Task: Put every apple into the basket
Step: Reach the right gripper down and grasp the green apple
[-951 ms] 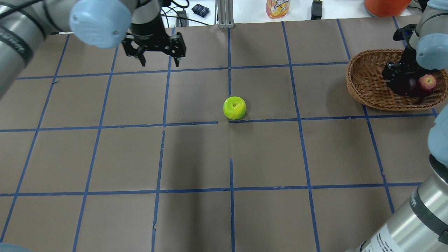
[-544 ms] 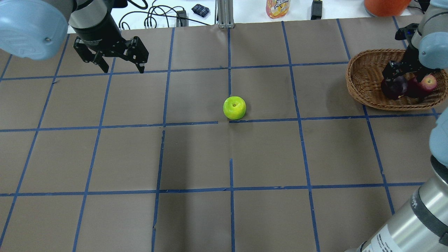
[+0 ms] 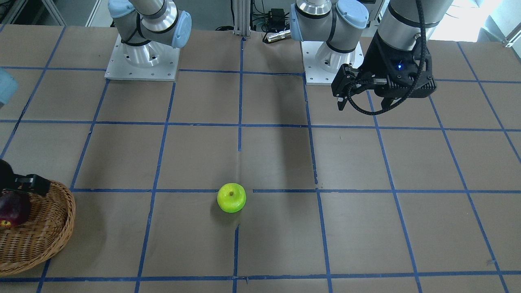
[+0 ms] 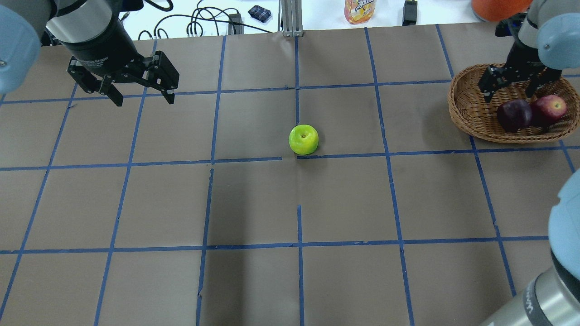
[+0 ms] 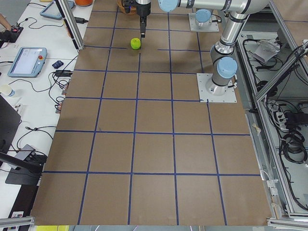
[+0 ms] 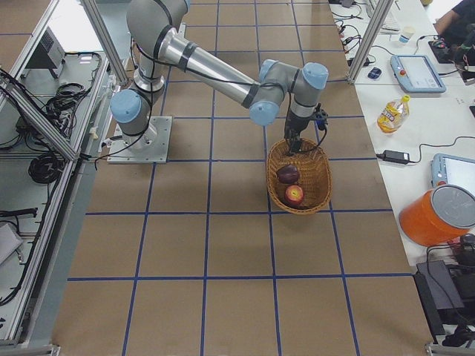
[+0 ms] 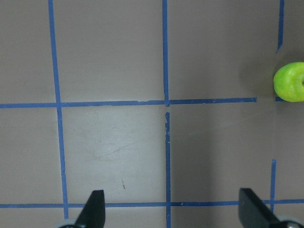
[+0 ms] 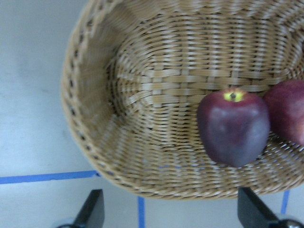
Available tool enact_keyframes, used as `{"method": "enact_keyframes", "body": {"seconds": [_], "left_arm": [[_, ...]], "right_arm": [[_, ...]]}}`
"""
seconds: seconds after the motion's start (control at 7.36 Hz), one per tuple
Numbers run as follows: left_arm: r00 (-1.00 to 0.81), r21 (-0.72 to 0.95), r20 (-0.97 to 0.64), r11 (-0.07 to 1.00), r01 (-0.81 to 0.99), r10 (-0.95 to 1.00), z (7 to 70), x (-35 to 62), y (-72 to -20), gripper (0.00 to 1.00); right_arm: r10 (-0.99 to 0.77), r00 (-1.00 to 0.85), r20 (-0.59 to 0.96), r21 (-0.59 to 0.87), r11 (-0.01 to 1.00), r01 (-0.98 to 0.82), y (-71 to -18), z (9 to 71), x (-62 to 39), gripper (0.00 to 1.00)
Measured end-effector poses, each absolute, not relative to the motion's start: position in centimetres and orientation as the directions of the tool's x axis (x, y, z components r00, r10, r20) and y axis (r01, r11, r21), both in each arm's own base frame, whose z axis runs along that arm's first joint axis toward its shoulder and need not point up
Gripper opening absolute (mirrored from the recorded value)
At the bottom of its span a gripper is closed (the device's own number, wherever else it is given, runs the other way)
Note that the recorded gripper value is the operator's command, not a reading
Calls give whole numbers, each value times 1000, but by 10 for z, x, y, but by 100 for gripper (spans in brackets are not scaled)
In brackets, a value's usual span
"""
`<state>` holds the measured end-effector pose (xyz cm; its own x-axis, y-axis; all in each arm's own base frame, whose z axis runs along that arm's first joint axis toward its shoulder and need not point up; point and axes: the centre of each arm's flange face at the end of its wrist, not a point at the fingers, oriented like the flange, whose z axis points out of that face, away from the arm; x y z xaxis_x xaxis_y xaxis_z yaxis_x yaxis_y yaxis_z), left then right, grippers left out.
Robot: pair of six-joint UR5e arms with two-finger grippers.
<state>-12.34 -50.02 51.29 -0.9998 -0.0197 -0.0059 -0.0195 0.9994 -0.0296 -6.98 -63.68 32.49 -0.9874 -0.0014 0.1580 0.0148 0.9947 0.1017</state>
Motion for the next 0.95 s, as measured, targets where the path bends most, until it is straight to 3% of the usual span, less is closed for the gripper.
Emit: {"method": "enact_keyframes", "body": {"seconds": [0.54,0.95], "left_arm": [[-999,-46,-13,998,-36,-37,542,-116,-494,100],[-995,-39,62,996,-77,-75,528,-102,-515,100]], "right_arm": [[133,-991,-3,85,988,133,-617,338,137,100],[315,-947,-67,100,946,308,-615,304,230,100]]}}
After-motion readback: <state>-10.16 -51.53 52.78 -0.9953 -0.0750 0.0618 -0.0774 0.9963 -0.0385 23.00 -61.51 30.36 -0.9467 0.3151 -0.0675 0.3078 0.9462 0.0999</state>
